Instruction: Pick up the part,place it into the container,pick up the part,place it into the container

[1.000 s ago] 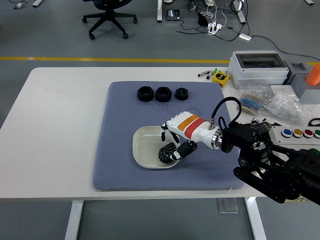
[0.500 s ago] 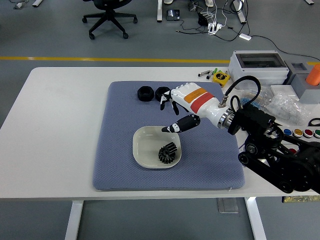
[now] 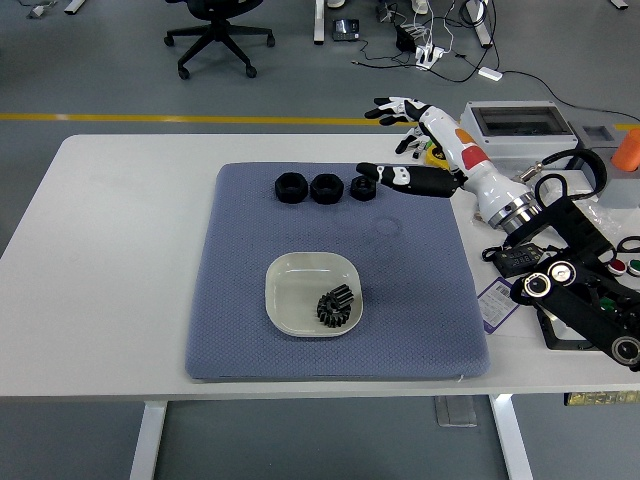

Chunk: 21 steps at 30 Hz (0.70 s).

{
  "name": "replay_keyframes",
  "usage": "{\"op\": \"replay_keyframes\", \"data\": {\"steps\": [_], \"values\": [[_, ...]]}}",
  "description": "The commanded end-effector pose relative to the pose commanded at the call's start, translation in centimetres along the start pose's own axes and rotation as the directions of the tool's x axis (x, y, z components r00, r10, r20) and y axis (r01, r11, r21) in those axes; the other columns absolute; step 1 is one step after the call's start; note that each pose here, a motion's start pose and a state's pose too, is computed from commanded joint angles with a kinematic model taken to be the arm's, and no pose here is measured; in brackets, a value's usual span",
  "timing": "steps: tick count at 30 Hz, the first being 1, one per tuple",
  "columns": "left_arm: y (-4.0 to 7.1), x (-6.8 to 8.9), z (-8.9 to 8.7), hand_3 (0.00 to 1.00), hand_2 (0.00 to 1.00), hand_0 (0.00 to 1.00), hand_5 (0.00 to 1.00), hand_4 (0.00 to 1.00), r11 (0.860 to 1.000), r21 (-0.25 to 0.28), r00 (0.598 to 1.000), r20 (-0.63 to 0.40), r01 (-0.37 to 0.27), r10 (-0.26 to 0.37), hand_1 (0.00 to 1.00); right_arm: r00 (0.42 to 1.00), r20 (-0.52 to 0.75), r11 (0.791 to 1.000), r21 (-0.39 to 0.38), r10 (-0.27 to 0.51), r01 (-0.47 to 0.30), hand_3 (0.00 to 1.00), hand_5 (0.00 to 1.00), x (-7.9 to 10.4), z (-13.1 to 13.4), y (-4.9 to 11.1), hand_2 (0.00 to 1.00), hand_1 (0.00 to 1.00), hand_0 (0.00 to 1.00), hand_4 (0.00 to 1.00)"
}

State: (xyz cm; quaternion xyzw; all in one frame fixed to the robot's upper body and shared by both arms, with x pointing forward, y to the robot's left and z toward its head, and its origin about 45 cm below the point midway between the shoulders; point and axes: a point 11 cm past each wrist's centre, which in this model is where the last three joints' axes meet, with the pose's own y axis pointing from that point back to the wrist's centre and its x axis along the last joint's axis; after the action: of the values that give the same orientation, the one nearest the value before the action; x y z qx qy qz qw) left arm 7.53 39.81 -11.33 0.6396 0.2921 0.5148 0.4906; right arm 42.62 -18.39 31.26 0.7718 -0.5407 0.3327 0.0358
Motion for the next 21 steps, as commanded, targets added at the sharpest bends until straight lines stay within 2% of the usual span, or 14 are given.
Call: {"op": "replay_keyframes", "data": {"steps": [3,4,5,9,10,11,15,16,17,20,21], "values": [[0.0,0.0,0.1,0.582,0.632,0.741,0.619,0.636,1.0,-0.002,1.0,0.003,0.001,-0.001,0.687,0.99,0.124,0.997,-0.048,0.074,-0.069,0.905,0.663,1.3,1.0,0.6,0.906,0.856,0.892,0.998],[0.0,0.0,0.1,0.582,0.633,0.741,0.62,0.635,1.0,-0.002,1.0,0.004,0.001,-0.001,0.688,0.983,0.16,0.994,-0.066,0.094,-0.085,0.919,0.731,1.6,1.3,0.7,0.911,0.876,0.941,0.998],[0.0,0.0,0.1,0.582,0.633,0.741,0.62,0.635,1.0,-0.004,1.0,0.003,0.002,-0.002,0.688,0.972,0.203,0.99,-0.095,0.119,-0.102,0.919,0.731,2.1,2.0,1.1,0.911,0.876,0.941,0.998],[0.0,0.0,0.0,0.582,0.633,0.741,0.62,0.635,1.0,-0.005,1.0,-0.011,0.001,-0.001,0.688,0.921,0.329,0.968,-0.206,0.206,-0.142,0.919,0.731,3.6,4.3,2.7,0.911,0.876,0.941,0.998],[0.0,0.0,0.0,0.582,0.633,0.741,0.618,0.634,1.0,-0.005,1.0,-0.012,0.001,-0.001,0.689,0.907,0.356,0.962,-0.229,0.226,-0.149,0.907,0.788,3.8,4.8,3.1,0.902,0.876,0.948,0.998],[0.0,0.0,0.0,0.582,0.633,0.741,0.618,0.634,1.0,-0.006,1.0,-0.011,0.001,-0.001,0.689,0.891,0.379,0.954,-0.253,0.249,-0.159,0.907,0.788,4.1,5.4,3.6,0.902,0.876,0.948,0.998],[0.0,0.0,0.1,0.582,0.633,0.741,0.618,0.634,1.0,-0.008,1.0,-0.008,0.0,-0.001,0.689,0.847,0.432,0.931,-0.317,0.311,-0.18,0.907,0.788,4.4,7.0,5.1,0.902,0.876,0.948,0.998],[0.0,0.0,0.1,0.581,0.632,0.741,0.62,0.635,1.0,-0.009,1.0,-0.008,0.001,-0.001,0.689,0.837,0.442,0.924,-0.34,0.323,-0.177,0.883,0.842,4.3,7.5,5.6,0.868,0.845,0.916,0.998],[0.0,0.0,0.1,0.581,0.632,0.741,0.62,0.635,1.0,-0.009,1.0,-0.007,0.001,-0.001,0.689,0.834,0.445,0.921,-0.347,0.327,-0.176,0.883,0.842,4.2,7.6,5.8,0.868,0.845,0.916,0.998],[0.0,0.0,0.3,0.581,0.632,0.741,0.62,0.635,1.0,-0.011,1.0,-0.002,0.001,-0.001,0.689,0.826,0.437,0.897,-0.408,0.355,-0.169,0.883,0.842,3.7,8.5,6.8,0.868,0.845,0.916,0.998],[0.0,0.0,0.3,0.581,0.632,0.741,0.62,0.635,1.0,-0.011,1.0,0.001,0.001,-0.001,0.689,0.816,0.436,0.882,-0.437,0.38,-0.177,0.883,0.842,3.5,8.9,7.4,0.868,0.845,0.916,0.998]]}}
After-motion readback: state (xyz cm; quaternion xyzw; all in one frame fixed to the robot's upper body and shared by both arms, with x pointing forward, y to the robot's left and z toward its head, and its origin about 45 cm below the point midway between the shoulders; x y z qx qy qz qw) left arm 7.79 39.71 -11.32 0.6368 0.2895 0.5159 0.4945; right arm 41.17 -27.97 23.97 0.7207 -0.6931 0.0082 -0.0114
